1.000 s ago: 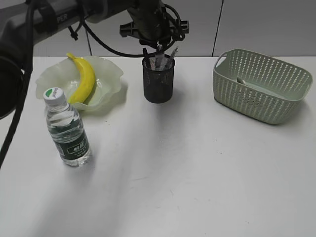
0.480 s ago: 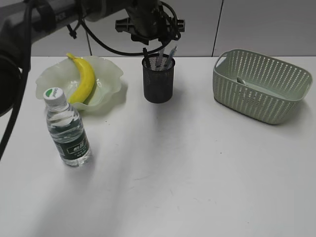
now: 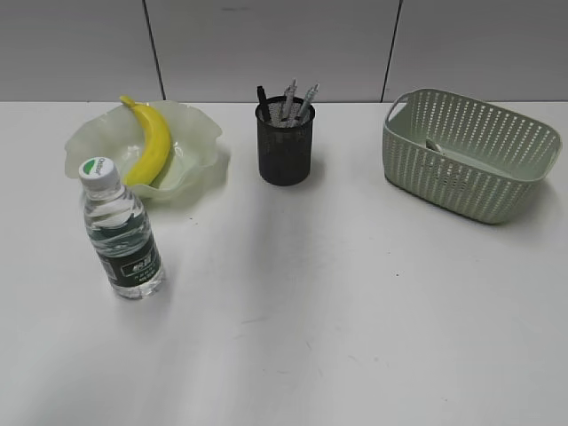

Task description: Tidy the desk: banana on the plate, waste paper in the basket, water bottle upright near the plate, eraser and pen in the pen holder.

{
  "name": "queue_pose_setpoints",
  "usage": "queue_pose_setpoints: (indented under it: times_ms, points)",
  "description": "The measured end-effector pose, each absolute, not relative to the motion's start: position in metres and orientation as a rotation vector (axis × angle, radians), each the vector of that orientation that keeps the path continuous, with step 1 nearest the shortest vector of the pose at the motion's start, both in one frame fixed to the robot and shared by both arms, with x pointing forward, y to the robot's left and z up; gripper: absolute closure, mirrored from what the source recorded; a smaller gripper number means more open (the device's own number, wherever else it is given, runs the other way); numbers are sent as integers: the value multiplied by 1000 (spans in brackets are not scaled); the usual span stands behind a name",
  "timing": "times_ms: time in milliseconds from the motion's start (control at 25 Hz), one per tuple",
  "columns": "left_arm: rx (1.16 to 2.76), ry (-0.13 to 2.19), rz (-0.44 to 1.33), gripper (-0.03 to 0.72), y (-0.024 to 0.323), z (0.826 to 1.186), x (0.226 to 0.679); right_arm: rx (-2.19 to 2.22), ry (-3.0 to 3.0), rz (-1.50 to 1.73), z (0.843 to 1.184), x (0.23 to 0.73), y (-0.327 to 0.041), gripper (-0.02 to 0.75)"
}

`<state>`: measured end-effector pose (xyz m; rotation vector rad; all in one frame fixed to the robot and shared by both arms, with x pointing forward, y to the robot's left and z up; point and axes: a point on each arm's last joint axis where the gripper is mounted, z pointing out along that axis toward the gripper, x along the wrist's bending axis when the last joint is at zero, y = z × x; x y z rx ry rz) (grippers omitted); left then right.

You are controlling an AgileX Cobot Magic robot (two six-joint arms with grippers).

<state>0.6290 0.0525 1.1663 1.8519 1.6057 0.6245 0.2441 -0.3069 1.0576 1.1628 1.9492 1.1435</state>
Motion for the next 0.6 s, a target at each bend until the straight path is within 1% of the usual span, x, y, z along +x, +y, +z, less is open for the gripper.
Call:
queue_pose_setpoints:
  times_ms: [80,160,320,440,600]
  points:
    - [1851,1530,604,340,61,1194,612,1163,1949,1143,1058,244,-307,441]
    - [1829,1451,594,359,69,1224,591,1163,1949,1143,1058,244,-307,441]
    - [1821,1326,608,397,88,1266,547,1163,1949,1143,1058,244,-307,441]
    - [1830,1309,604,403,113,1280,510,1163,1949,1143,1058,244,-307,441]
    - [1914,1353,586,402,149,1261,464,1163,1949,1143,1058,244,-307,441]
